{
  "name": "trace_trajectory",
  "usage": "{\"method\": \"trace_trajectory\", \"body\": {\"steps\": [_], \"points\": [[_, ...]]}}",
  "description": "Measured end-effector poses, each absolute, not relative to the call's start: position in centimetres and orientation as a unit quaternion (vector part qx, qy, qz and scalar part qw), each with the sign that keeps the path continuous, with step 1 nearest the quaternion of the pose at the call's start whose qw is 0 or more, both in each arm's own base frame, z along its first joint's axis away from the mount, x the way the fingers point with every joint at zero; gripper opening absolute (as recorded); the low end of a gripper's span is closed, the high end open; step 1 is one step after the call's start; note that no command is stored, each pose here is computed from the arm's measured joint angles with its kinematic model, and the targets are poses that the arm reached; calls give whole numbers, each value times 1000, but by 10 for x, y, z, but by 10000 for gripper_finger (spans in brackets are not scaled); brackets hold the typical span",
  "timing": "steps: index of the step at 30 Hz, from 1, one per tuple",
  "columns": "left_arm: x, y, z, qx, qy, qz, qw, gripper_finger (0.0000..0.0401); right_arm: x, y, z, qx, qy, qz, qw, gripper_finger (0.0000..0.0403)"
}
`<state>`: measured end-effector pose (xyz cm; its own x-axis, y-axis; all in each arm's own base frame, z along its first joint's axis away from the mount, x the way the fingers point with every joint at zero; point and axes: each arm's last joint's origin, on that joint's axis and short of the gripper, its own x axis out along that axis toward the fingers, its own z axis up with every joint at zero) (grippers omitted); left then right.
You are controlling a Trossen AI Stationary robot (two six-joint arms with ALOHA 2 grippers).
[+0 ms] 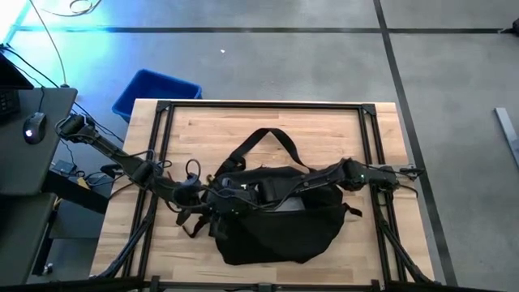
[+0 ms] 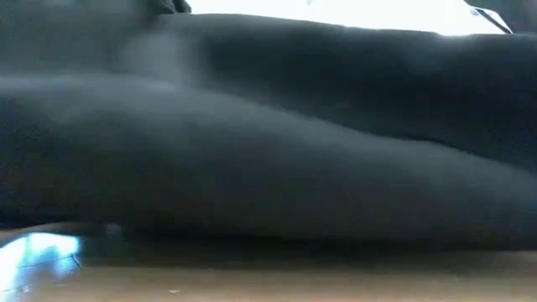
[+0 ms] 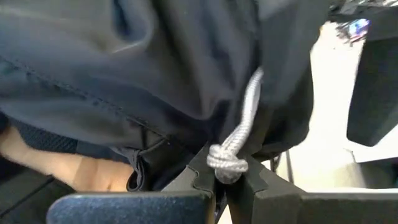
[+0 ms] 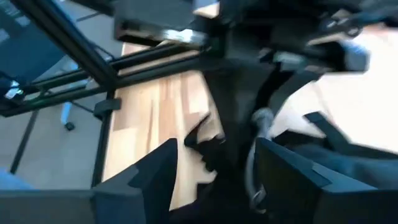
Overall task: Unpack backpack
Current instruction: Close the black backpack
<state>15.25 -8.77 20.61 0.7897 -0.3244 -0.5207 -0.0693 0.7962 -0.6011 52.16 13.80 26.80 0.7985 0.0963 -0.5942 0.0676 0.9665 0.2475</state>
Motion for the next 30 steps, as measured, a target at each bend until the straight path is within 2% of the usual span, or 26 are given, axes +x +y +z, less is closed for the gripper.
{"method": "trace_trajectory", "body": {"steps": [9, 13, 16, 20, 24, 27, 30], "points": [[156, -87, 207, -314, 308, -71, 895, 0, 525, 121, 266, 119, 318, -23, 940, 204], [159, -88, 204, -301, 316, -65, 897, 0, 525, 110, 262, 127, 347, 2, 929, 199], [162, -89, 199, -295, 328, -59, 896, 0, 527, 107, 260, 99, 352, 36, 930, 183], [165, -92, 191, -288, 349, -55, 890, 0, 530, 110, 257, 62, 338, 65, 937, 136], [168, -94, 185, -282, 365, -54, 885, 0, 531, 112, 243, 70, 362, 55, 928, 91], [169, -95, 181, -278, 380, -54, 881, 0, 533, 113, 229, 93, 382, 34, 919, 86], [170, -96, 179, -271, 382, -56, 882, 0, 534, 114, 225, 119, 386, 36, 914, 107]]}}
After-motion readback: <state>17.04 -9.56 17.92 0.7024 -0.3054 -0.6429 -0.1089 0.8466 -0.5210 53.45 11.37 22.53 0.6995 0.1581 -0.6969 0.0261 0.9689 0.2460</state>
